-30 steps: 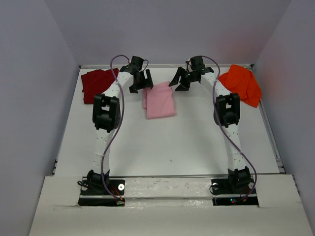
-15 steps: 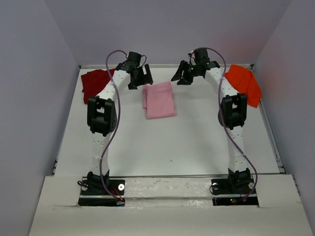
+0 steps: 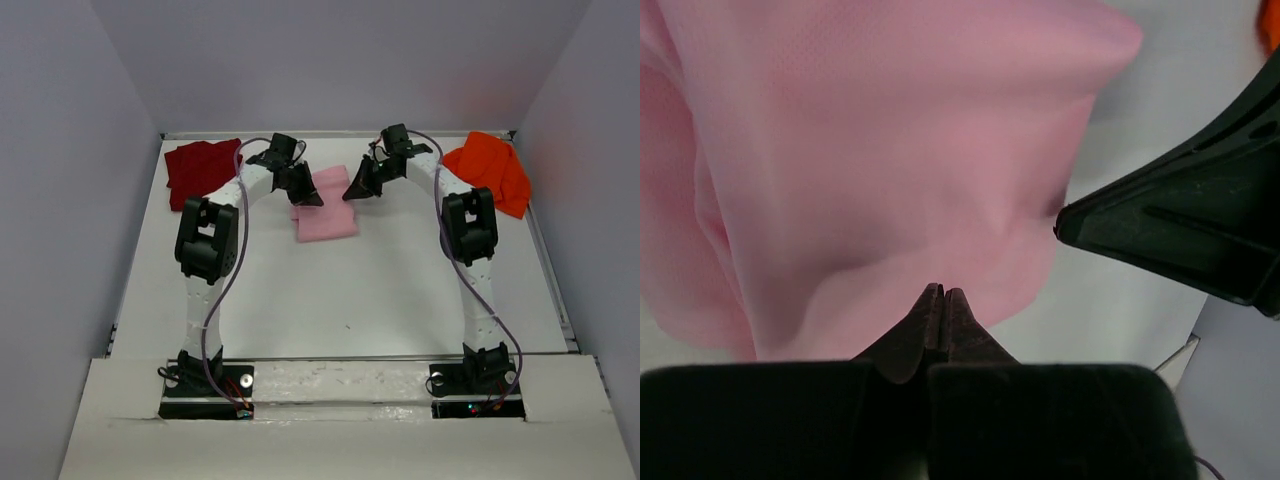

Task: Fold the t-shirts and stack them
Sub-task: Fold the long partially folded tshirt into a neat square, then smooth out wrinkles on the folded tshirt

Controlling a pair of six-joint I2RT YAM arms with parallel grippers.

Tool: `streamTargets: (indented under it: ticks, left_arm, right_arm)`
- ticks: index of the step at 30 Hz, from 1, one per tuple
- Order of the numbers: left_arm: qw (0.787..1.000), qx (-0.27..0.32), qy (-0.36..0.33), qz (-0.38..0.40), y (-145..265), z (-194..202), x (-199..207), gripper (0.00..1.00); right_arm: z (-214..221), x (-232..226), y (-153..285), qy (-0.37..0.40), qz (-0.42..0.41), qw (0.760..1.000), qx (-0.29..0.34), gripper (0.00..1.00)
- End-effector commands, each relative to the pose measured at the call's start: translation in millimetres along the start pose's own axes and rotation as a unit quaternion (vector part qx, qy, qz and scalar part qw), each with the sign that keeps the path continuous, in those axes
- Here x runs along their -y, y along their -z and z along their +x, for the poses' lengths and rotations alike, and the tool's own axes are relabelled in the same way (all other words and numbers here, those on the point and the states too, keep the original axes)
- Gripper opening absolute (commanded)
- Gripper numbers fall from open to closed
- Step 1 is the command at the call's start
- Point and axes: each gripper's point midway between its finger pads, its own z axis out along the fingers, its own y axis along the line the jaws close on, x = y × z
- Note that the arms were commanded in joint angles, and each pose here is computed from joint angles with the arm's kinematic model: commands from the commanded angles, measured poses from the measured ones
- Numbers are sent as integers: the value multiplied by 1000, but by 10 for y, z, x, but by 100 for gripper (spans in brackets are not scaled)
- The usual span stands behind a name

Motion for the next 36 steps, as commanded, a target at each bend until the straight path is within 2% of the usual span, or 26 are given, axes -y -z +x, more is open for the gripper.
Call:
streamTargets:
  ticks: [1,8,12,15,19,20,26,36]
  left_arm:
    - [999,1,10,46,-45,-77,134,0]
    - [999,-18,22,17,-277,-59,-83,0]
    - [997,-56,42,-36,-394,205,-420,0]
    - [992,-76,50,-84,-381,401,-682,0]
    - [988,-96,53,-108,-295,678,-858,0]
    - [988,-100,51,-108,-271,743,-862,0]
    - [984,-137,14,-113,-87,1313,-818,0]
    - [977,-184,-58,-85,403,2356,-425,0]
  right_arm:
    - [-52,-271,-86,29,-35,999,5,0]
    - [-9,-85,-353,12,-17,1000,-11,0]
    - [141,296,-411,22,74,997,-13,0]
    - [352,513,-367,27,116,992,-28,0]
    - [506,654,-213,33,151,988,-29,0]
    - [628,796,-201,24,168,985,-41,0]
    - [1177,994,-13,27,221,973,-66,0]
    - [2083,754,390,24,221,972,-77,0]
